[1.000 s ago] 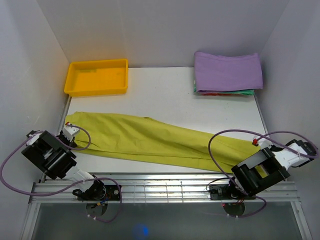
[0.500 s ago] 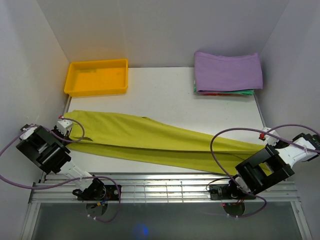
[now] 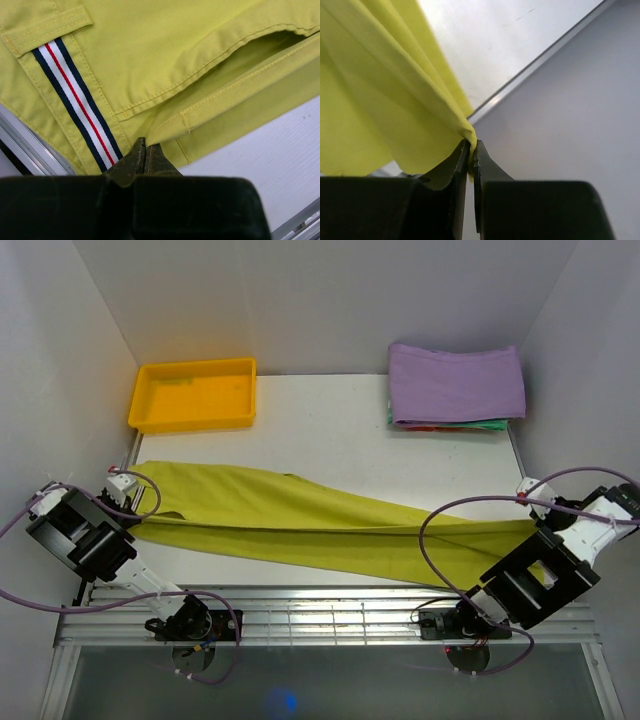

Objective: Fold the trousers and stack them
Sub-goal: Fold the trousers

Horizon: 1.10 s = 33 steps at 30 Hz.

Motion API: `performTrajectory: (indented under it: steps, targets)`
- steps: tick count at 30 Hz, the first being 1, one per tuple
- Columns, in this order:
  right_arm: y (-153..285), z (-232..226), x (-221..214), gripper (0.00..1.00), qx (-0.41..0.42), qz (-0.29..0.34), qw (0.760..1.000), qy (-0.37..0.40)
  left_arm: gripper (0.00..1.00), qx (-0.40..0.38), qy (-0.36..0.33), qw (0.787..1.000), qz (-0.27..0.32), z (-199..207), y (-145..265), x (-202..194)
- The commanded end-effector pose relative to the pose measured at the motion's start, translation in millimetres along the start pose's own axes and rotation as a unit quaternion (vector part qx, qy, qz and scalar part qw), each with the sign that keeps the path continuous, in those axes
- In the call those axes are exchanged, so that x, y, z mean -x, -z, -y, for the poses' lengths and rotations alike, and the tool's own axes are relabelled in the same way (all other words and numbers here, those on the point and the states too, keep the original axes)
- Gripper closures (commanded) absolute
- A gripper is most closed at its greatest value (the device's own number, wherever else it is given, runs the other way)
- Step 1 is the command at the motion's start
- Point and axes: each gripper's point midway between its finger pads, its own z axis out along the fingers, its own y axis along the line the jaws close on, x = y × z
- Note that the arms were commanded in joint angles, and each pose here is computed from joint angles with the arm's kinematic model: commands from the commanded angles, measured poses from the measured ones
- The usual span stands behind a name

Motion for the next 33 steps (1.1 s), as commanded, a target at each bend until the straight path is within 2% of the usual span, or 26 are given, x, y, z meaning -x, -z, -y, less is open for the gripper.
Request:
performTrajectory:
  steps: [1,2,5,6,8,9,11,12,13,14,15,16,18,19,20,21,25,29,33]
  targets:
    - [24.3,113.5,14.5,0.92,-0.124,-0.031,0.988,0.082,1.00,0.046,-0.024,0.999,-0.015,-24.5,12.0,-5.3]
    - [33.6,151.5,21.8,0.92,-0.149,-0.033,0.984,0.088,1.00,0.047,-0.019,0.999,-0.014,-26.5,12.0,-4.9]
    - [20.9,193.1,50.4,0.92,-0.141,-0.007,0.988,0.057,1.00,0.056,-0.002,0.998,-0.003,-37.4,14.8,5.3]
    - [38.7,223.5,73.6,0.92,-0.170,-0.003,0.983,0.076,1.00,0.056,0.009,0.998,0.001,-39.0,14.7,10.2]
    - [41.8,242.9,86.5,0.92,-0.183,0.009,0.981,0.056,1.00,0.062,0.011,0.998,0.011,-47.2,18.6,20.8]
    - [61.8,261.1,101.1,0.92,-0.215,0.022,0.974,0.063,1.00,0.060,0.012,0.998,0.013,-47.0,18.5,25.5]
    - [86.4,265.2,113.8,0.92,-0.240,0.035,0.968,0.059,1.00,0.063,0.015,0.998,0.016,-49.2,20.6,28.5]
    - [94.1,257.5,119.8,0.92,-0.238,0.051,0.967,0.073,1.00,0.062,0.015,0.998,0.015,-48.8,20.3,28.7]
    - [82.2,237.8,100.1,0.92,-0.218,0.043,0.973,0.068,1.00,0.061,0.017,0.998,0.015,-47.6,19.5,26.9]
    - [93.5,225.4,99.1,0.92,-0.226,0.023,0.967,0.120,1.00,0.060,0.014,0.998,0.014,-47.0,19.3,26.7]
    - [90.1,210.3,80.9,0.92,-0.217,0.001,0.968,0.129,1.00,0.058,0.015,0.998,0.017,-45.4,17.0,25.8]
    - [57.5,177.8,58.7,0.92,-0.177,-0.007,0.976,0.123,1.00,0.058,0.016,0.998,0.021,-45.6,15.8,26.7]
    - [49.5,148.3,37.3,0.92,-0.156,-0.041,0.973,0.167,1.00,0.056,0.027,0.998,0.029,-46.0,13.5,27.6]
    - [45.4,136.6,17.7,0.92,-0.153,-0.059,0.973,0.163,1.00,0.055,0.027,0.998,0.027,-45.5,12.9,27.0]
    - [24.7,105.6,4.1,0.92,-0.121,-0.061,0.979,0.152,1.00,0.056,0.024,0.998,0.024,-46.1,12.1,25.9]
    - [20.1,94.4,-5.6,0.92,-0.108,-0.072,0.977,0.168,1.00,0.058,0.022,0.998,0.020,-47.0,12.0,23.8]
    - [2.2,41.9,-42.8,0.92,-0.067,-0.092,0.983,0.147,1.00,0.062,0.021,0.997,-0.028,-55.3,9.1,-1.2]
    - [-2.3,27.5,-52.2,0.92,-0.054,-0.099,0.983,0.145,1.00,0.062,0.025,0.997,-0.035,-58.3,5.9,-7.2]
    - [11.2,46.4,-42.0,0.92,-0.076,-0.084,0.982,0.153,1.00,0.078,0.022,0.997,-0.014,-69.9,13.4,11.0]
